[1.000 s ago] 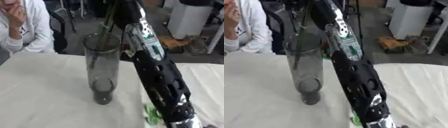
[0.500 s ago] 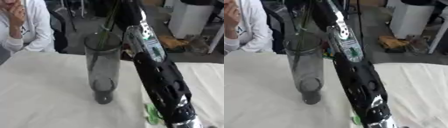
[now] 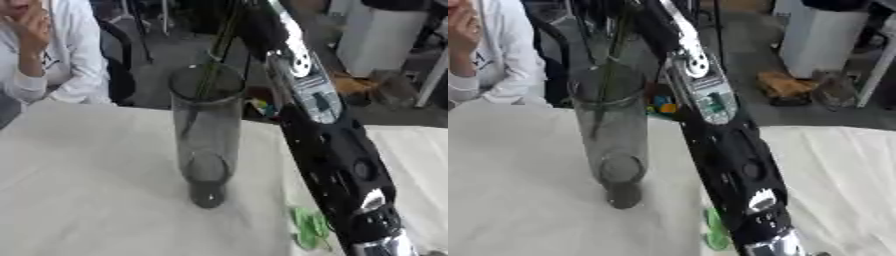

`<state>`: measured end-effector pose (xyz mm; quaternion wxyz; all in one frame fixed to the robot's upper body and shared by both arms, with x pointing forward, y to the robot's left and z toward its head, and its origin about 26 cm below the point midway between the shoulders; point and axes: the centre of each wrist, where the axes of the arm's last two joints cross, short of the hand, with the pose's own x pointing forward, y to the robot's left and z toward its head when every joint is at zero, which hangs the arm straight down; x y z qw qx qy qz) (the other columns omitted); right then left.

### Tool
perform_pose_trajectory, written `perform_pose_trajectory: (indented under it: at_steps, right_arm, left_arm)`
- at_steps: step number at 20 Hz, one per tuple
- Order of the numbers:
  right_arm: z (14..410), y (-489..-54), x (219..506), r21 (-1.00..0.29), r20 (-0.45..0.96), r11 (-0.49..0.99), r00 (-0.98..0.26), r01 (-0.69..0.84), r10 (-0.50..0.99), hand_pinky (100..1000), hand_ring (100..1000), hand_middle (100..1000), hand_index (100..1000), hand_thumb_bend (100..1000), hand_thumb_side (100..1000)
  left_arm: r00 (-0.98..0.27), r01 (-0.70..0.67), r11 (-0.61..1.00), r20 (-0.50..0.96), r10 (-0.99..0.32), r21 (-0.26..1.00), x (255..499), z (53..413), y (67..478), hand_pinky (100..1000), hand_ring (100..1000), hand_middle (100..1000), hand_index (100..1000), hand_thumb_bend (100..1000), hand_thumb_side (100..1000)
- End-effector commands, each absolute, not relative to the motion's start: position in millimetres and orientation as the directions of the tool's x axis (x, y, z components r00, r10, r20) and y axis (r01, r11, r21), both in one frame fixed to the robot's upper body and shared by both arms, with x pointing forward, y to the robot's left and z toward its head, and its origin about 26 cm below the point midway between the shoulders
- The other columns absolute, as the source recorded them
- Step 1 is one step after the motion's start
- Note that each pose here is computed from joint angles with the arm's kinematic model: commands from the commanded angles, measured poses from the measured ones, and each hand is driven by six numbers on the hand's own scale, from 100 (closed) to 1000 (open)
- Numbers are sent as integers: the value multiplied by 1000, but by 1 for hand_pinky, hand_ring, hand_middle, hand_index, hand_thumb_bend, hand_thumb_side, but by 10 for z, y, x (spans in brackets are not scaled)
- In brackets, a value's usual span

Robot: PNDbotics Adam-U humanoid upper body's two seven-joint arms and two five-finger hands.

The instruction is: Arrange flowers into the vase.

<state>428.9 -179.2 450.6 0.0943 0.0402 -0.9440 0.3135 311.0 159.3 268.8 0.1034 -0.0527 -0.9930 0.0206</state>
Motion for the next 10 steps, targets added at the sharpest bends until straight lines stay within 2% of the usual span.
perform_pose_trajectory:
  at_steps: [1,3,10]
  right_arm:
    - [4671,-1872,4210,-595,144,802,-988,-42,55,349,442,328,331,100,772]
    - [4686,-1883,4204,-594,144,804,-986,-17,85,344,444,331,349,100,810]
    - [4685,-1906,4206,-625,178,780,-969,25,173,336,453,350,377,100,860]
  left_arm:
    - [-978,96,994,180,103,-47,3078,2740,1618,793,858,886,953,100,1000]
    - [-978,95,994,181,102,-46,3078,2737,1619,793,858,886,953,100,1000]
    - [-978,91,995,185,98,-45,3080,2730,1628,793,860,885,953,100,1000]
